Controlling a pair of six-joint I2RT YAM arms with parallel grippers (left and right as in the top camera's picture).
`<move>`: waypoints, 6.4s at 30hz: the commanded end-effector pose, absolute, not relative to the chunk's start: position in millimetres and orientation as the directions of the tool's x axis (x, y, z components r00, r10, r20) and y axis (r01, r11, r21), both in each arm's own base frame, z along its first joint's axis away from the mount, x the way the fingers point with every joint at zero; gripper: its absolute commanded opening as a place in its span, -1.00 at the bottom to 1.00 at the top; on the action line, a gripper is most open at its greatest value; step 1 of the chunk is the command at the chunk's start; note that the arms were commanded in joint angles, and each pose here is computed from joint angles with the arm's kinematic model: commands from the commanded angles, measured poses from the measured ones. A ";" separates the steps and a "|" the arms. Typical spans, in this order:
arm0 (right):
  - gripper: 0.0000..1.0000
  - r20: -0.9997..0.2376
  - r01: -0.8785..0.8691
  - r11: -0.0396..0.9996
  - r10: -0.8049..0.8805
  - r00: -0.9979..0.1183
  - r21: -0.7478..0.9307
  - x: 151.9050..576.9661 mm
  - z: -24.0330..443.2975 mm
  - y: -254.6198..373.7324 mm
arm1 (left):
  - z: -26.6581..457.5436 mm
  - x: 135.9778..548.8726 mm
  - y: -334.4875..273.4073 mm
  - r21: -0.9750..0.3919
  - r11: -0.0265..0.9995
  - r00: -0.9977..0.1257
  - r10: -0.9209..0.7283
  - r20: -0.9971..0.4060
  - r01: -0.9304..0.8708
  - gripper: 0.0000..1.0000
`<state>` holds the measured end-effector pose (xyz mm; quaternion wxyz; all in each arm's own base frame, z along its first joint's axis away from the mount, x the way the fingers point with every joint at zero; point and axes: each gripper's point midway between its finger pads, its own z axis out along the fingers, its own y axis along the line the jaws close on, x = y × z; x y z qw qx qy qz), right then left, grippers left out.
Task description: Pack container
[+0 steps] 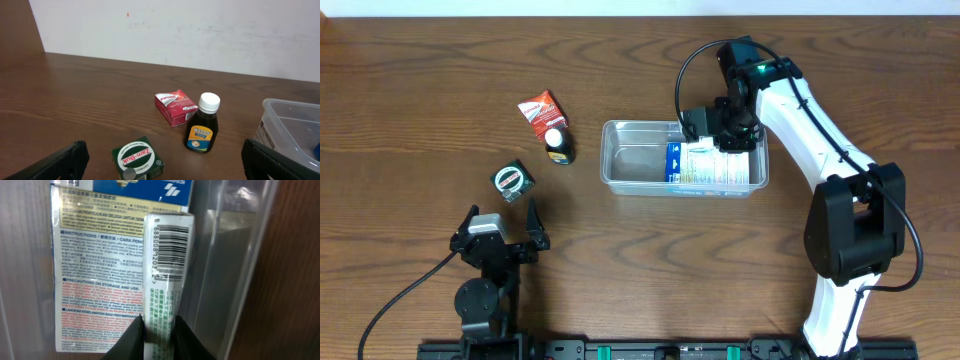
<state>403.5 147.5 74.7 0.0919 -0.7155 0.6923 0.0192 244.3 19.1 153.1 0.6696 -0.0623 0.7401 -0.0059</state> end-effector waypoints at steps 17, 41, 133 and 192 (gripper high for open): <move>-0.38 -0.162 -0.995 0.034 -0.987 -0.019 -0.092 406.3 70.7 137.2 | 137.4 243.3 20.2 -0.082 0.992 -0.144 -0.095 -0.985 -0.092 0.96; 0.21 -0.233 -0.955 0.036 -0.972 0.035 -0.296 403.6 161.8 157.8 | 137.4 243.3 20.2 -0.082 0.992 -0.144 -0.095 -0.985 -0.093 0.96; 0.98 -0.579 0.041 0.980 -0.082 -0.811 -0.195 427.3 248.9 -105.4 | 149.7 501.5 12.3 -0.158 0.926 -0.742 -0.371 -0.559 -0.343 0.99; 0.98 -0.579 0.041 0.980 -0.082 -0.811 -0.195 427.3 248.9 -105.4 | 12.6 479.2 10.4 -0.031 0.914 -0.871 -0.397 -0.289 -0.406 0.18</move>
